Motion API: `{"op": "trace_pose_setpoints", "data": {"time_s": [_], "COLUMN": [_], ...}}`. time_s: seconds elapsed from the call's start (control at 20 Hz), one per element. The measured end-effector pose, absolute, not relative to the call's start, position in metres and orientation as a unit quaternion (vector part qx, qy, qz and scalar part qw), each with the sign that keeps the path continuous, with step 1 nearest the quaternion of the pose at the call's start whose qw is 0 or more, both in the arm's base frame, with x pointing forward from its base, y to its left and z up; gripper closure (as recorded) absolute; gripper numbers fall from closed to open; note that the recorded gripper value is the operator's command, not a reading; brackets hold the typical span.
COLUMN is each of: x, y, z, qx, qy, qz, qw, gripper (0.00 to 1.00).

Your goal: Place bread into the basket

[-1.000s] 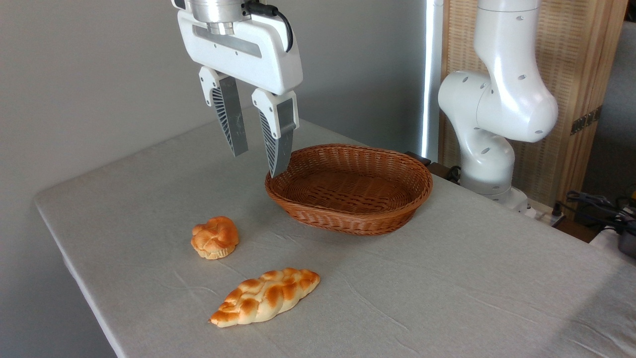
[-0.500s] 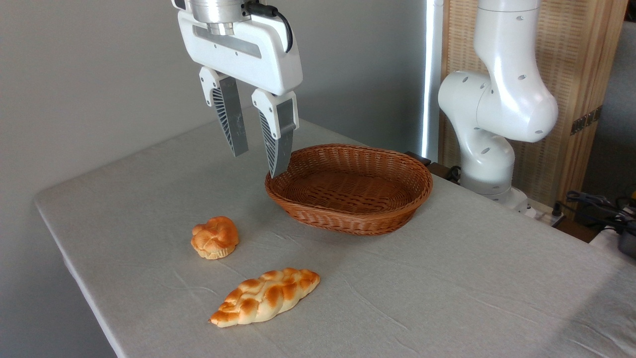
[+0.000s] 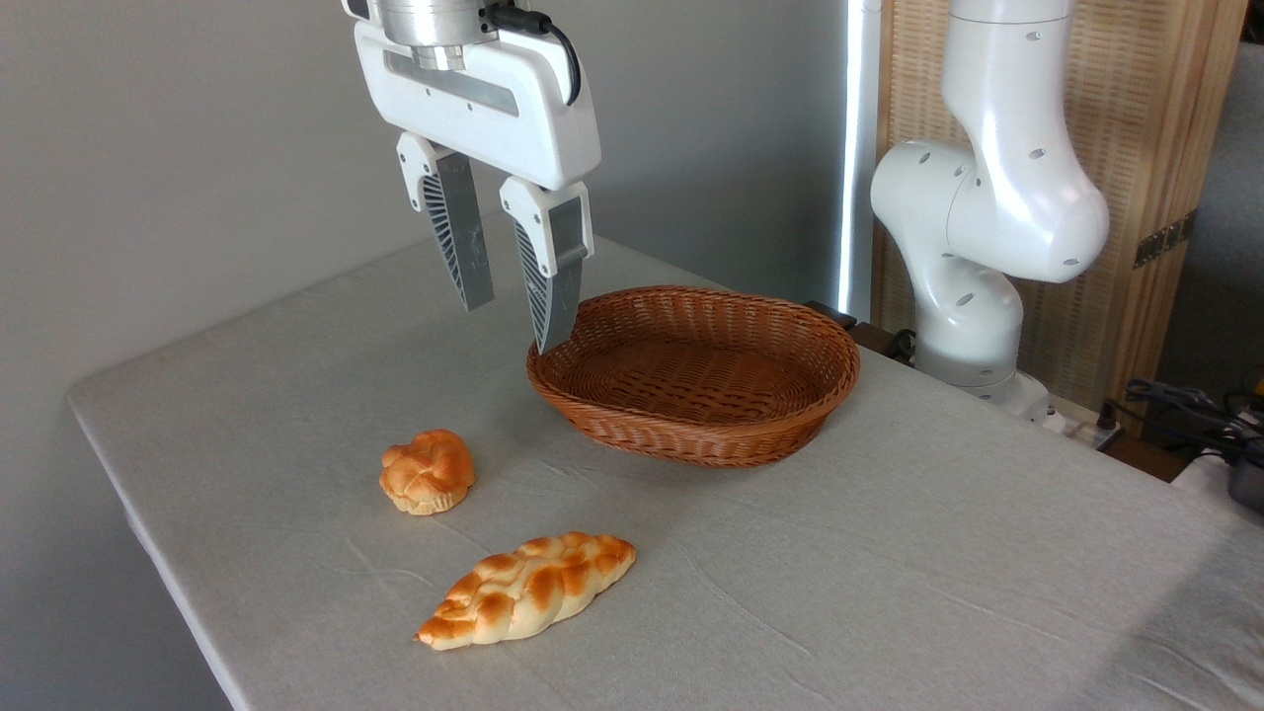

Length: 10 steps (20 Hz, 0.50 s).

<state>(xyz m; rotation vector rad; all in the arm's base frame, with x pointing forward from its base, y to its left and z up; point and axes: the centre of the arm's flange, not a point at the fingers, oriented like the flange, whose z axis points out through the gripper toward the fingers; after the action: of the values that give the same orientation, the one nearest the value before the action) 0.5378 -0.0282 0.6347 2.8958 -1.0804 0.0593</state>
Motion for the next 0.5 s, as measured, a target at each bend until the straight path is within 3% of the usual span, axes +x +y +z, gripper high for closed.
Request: {"op": "trace_pose_setpoints", "data": {"time_s": [0.5], "x": [0.5385], "y": [-0.0282], "z": [0.6347], "qx": [0.936], "qy": [-0.349], "qz": [0.021], "qw": [0.024], "gripper": [0.0]}}
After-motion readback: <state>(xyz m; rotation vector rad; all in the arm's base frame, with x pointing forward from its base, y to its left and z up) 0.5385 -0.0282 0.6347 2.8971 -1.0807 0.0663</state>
